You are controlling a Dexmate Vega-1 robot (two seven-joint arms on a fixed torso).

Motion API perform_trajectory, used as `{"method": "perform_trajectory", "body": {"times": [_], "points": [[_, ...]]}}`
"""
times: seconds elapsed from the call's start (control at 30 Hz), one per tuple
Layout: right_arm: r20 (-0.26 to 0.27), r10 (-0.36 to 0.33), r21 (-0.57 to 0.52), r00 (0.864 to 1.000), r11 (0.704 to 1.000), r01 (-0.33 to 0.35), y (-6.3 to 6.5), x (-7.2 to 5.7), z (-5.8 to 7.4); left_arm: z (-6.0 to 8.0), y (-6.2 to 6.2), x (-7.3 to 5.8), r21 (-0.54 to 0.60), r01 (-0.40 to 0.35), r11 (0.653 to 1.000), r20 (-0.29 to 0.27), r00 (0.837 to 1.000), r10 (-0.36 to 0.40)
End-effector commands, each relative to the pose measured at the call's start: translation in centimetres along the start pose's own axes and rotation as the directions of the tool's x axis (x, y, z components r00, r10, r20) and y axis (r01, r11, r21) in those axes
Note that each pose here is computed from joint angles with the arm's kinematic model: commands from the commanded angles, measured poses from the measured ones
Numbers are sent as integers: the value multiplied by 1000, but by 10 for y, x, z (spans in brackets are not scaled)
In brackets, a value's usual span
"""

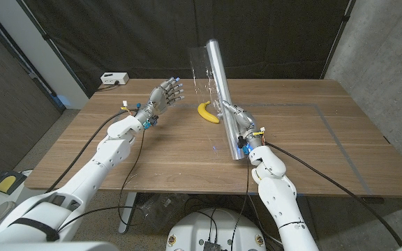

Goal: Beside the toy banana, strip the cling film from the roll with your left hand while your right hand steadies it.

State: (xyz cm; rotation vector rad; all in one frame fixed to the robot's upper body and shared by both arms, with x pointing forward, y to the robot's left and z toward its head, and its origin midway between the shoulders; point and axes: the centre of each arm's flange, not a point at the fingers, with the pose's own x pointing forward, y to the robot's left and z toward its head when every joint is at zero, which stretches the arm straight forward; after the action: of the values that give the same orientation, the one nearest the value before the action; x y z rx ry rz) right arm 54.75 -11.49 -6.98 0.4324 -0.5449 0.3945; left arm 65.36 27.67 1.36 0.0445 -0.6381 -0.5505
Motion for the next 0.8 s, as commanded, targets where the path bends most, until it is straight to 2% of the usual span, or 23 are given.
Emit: {"method": "perform_trajectory", "body": {"times": [0.03, 0.2, 0.47, 0.67, 0.8], "points": [[-10, -6, 98, 1000, 995, 7, 10, 1, 0, 8, -12, 5, -6, 90, 996, 14, 996, -90], [-8, -52, 101, 999, 993, 52, 9, 1, 2, 10, -22, 6, -33, 152, 988, 35, 988, -151], [-15, -126, 91, 992, 988, 127, 5, 0, 0, 20, -31, 1, -10, 200, 980, 78, 977, -198], [-18, -173, 65, 985, 983, 174, 1, 0, 0, 28, -33, -2, 21, 208, 978, 89, 974, -209], [-21, -179, 54, 984, 982, 180, 0, -1, -2, 32, -34, -5, 41, 179, 983, 92, 979, -182]]}}
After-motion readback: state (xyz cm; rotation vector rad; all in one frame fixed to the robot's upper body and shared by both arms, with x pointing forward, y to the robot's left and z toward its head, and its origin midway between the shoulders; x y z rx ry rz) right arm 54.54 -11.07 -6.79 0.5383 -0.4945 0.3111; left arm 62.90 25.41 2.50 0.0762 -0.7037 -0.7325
